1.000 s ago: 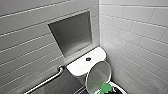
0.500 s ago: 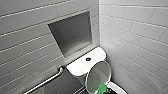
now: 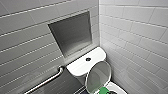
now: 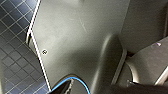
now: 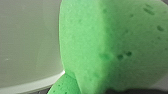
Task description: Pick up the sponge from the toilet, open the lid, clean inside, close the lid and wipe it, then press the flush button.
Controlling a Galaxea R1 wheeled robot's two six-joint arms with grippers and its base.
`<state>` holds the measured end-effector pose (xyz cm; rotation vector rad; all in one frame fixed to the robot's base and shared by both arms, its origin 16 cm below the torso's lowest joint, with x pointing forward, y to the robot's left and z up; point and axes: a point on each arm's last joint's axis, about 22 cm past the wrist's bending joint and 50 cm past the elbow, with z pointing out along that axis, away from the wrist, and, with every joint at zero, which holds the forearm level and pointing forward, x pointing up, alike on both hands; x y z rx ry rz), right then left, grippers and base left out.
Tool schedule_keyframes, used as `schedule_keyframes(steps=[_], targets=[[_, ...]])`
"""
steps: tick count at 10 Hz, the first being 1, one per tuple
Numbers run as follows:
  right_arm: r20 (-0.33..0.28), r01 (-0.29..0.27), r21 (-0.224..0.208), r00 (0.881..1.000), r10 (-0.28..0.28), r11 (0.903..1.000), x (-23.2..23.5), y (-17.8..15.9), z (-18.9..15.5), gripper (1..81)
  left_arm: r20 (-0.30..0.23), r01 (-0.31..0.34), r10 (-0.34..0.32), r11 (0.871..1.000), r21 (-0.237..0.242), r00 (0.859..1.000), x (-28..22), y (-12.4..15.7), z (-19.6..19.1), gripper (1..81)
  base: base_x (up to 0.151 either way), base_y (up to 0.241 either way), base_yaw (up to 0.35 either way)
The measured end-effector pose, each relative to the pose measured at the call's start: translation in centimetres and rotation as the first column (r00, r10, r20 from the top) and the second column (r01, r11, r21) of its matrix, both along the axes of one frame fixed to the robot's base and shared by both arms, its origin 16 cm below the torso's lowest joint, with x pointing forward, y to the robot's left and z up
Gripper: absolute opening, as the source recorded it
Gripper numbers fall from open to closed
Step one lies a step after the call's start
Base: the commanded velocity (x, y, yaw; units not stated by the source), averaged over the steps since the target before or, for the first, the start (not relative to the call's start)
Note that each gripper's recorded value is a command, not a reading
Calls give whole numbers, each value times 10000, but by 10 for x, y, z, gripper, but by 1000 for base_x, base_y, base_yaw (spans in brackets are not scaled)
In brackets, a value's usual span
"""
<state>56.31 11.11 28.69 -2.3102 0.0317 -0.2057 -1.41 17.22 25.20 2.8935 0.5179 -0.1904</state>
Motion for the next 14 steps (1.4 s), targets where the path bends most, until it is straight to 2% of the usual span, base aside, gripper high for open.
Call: schedule_keyframes(steps=[2,4,6,10,14], targets=[[-451,-236,300,9987,249,9993,-26,-12,5,10,7,-3,3,10000,-5,10000,0,-1,0,811,0,0,0],[-1064,-618,503,9921,669,9968,-60,-37,11,10,41,-20,20,10000,-57,10000,3,-5,0,811,0,0,0],[-1395,-506,284,9887,541,9983,-83,-79,4,10,47,-22,22,10000,-64,10000,3,-6,0,811,0,0,0],[-1508,15,-353,9885,-68,9994,-110,-149,-11,10,74,-25,25,10000,-54,10000,4,-6,0,811,0,0,0],[-1654,105,-457,9861,-180,9989,-112,-203,9,10,105,-45,46,9999,-97,9999,6,-10,-1,811,0,0,0]])
